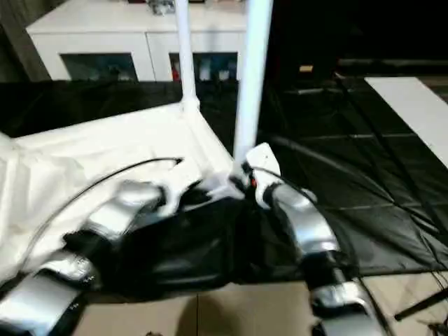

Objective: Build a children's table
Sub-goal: Rotate leg to tighten

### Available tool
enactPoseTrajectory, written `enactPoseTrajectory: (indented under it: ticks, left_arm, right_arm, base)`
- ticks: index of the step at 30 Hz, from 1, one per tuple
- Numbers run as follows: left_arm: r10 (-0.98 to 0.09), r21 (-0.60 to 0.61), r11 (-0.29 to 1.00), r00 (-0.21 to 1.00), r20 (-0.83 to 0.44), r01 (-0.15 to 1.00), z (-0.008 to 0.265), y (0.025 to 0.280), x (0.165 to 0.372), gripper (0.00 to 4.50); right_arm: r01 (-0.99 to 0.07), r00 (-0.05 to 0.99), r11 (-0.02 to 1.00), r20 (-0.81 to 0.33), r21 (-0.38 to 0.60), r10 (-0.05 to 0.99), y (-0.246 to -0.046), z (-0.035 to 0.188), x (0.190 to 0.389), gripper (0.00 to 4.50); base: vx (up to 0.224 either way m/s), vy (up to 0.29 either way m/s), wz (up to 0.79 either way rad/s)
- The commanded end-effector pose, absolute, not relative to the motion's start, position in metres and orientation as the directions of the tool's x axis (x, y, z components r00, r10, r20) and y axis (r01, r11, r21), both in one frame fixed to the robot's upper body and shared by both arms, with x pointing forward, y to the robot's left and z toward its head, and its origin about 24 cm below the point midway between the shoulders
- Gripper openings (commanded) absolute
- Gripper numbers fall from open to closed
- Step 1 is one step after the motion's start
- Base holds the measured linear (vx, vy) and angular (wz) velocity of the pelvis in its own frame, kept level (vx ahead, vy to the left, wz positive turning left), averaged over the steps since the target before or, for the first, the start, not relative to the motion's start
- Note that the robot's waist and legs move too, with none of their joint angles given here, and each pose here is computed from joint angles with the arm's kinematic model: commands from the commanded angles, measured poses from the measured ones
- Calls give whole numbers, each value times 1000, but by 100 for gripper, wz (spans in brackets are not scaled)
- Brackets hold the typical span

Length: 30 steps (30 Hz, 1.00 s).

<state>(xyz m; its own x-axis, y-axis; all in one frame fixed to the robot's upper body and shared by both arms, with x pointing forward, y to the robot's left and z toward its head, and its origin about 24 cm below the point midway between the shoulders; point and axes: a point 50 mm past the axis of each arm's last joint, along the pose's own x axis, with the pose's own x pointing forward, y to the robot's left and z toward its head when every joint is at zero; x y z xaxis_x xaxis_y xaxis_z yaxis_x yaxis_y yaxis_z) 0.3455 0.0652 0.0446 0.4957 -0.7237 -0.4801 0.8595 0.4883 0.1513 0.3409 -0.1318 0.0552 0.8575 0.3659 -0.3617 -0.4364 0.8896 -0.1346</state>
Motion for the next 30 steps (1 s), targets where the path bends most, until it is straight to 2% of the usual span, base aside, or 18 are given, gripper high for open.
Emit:
enactPoseTrajectory:
  ticks: [1,4,6,7,9,12,16,19,20,22,28,29,30]
  left_arm:
    - [-652,195,598,613,-446,778,50,65,356,0]
    - [-687,223,545,583,-433,808,51,46,354,0]
    - [-710,224,512,556,-432,829,50,41,352,0]
    - [-716,223,505,549,-432,834,50,40,351,0]
    - [-721,225,489,536,-439,843,48,41,350,0]
    - [-722,230,485,534,-439,844,46,43,350,0]
    - [-734,235,474,528,-427,848,45,46,350,0]
    - [-745,243,466,525,-411,851,46,49,349,0]
    - [-755,239,458,517,-403,856,46,50,348,0]
    - [-764,241,449,510,-395,860,46,51,348,0]
    - [-807,237,460,514,-291,856,55,50,347,0]
    - [-811,228,462,512,-282,857,56,51,348,44]
    - [-822,201,469,508,-257,860,60,52,348,55]
  right_arm:
    - [-376,859,909,-434,-178,270,-131,40,338,222]
    - [-411,858,892,-412,-189,308,-110,43,340,222]
    - [-425,860,883,-392,-201,325,-105,46,340,222]
    - [-425,862,884,-385,-195,330,-105,46,340,272]
    - [-421,864,895,-364,-146,347,-105,49,340,285]
    - [-416,868,898,-357,-141,346,-110,51,339,316]
    - [-448,861,879,-342,-162,376,-123,57,338,346]
    - [-593,776,799,-333,-97,536,-144,69,327,346]
    - [-666,724,738,-332,-109,605,-157,75,319,346]
    - [-724,673,676,-351,-135,651,-171,79,311,346]
    - [-755,641,638,-379,-154,667,-198,85,300,346]
    - [-759,637,633,-380,-153,671,-199,86,300,355]
    - [-769,626,622,-373,-148,685,-199,88,298,355]
  base:
    - [0,0,0]
    - [0,0,0]
    - [0,0,0]
    - [0,0,0]
    - [0,0,0]
    - [0,0,0]
    - [0,0,0]
    - [0,0,0]
    - [0,0,0]
    - [0,0,0]
    - [0,0,0]
    - [0,0,0]
    - [0,0,0]
